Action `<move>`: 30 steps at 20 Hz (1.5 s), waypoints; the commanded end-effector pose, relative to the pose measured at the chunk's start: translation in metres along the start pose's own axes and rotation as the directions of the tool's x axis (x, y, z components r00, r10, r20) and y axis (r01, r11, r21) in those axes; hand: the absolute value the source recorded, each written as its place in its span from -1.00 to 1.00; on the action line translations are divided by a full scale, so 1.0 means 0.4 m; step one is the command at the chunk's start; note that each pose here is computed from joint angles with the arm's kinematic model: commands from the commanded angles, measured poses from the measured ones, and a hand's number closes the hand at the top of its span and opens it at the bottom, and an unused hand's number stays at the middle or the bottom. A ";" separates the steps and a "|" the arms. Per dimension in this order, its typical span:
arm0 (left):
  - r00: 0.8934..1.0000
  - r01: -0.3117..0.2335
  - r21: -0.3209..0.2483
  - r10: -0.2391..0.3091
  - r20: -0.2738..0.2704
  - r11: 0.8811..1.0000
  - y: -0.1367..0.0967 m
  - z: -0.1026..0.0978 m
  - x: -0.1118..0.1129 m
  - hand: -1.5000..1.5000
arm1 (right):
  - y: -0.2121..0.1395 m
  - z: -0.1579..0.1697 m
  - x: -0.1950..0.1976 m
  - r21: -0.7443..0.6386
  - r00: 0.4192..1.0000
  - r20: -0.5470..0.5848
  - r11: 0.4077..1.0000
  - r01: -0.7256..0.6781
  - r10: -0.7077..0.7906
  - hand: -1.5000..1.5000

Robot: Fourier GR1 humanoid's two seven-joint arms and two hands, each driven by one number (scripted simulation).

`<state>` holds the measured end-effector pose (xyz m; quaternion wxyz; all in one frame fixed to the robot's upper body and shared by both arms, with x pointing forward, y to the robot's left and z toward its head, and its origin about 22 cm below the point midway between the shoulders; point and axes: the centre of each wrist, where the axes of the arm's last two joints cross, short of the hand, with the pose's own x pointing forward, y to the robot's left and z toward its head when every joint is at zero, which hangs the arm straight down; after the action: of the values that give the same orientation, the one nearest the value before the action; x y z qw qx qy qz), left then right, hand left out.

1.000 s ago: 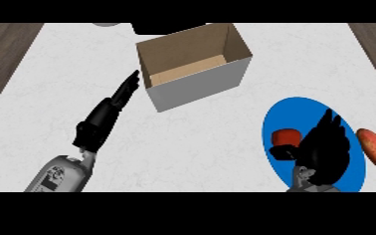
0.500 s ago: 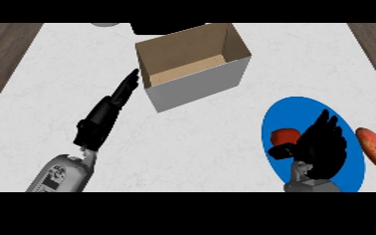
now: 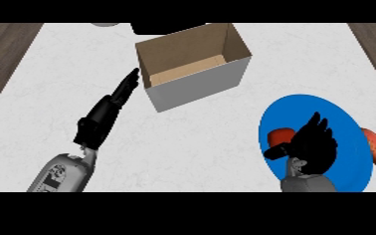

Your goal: Pick the bell pepper from the plate and place it in the cardboard box

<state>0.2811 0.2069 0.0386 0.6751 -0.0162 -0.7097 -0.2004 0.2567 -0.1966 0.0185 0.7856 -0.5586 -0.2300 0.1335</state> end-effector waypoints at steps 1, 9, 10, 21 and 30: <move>1.000 -0.011 -0.005 0.011 0.007 1.000 0.010 0.003 0.008 0.00 | 0.002 0.010 -0.001 0.022 0.986 -0.165 1.000 0.000 0.003 -1.00; 1.000 0.007 0.013 -0.008 0.008 1.000 0.038 -0.017 0.019 0.00 | 0.037 -0.041 -0.025 0.028 0.976 -0.208 0.998 -0.057 0.062 -1.00; 1.000 0.027 -0.023 -0.027 0.014 0.999 0.012 0.019 -0.018 0.00 | 0.061 -0.057 -0.022 0.026 0.977 -0.211 0.999 -0.038 0.043 -1.00; 1.000 0.018 0.006 -0.018 0.004 1.000 0.007 -0.003 -0.059 0.00 | 0.103 -0.075 -0.072 0.000 0.984 -0.137 0.994 -0.114 0.113 1.00; 0.999 0.012 -0.076 -0.008 0.045 0.997 -0.016 -0.020 0.025 0.00 | 0.084 0.147 0.094 -0.099 0.704 0.665 0.964 -0.246 0.248 1.00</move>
<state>0.2839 0.2045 0.0415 0.6676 -0.0272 -0.7132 -0.2119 0.2666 -0.1730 0.0057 0.7106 -0.5658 -0.3071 0.2840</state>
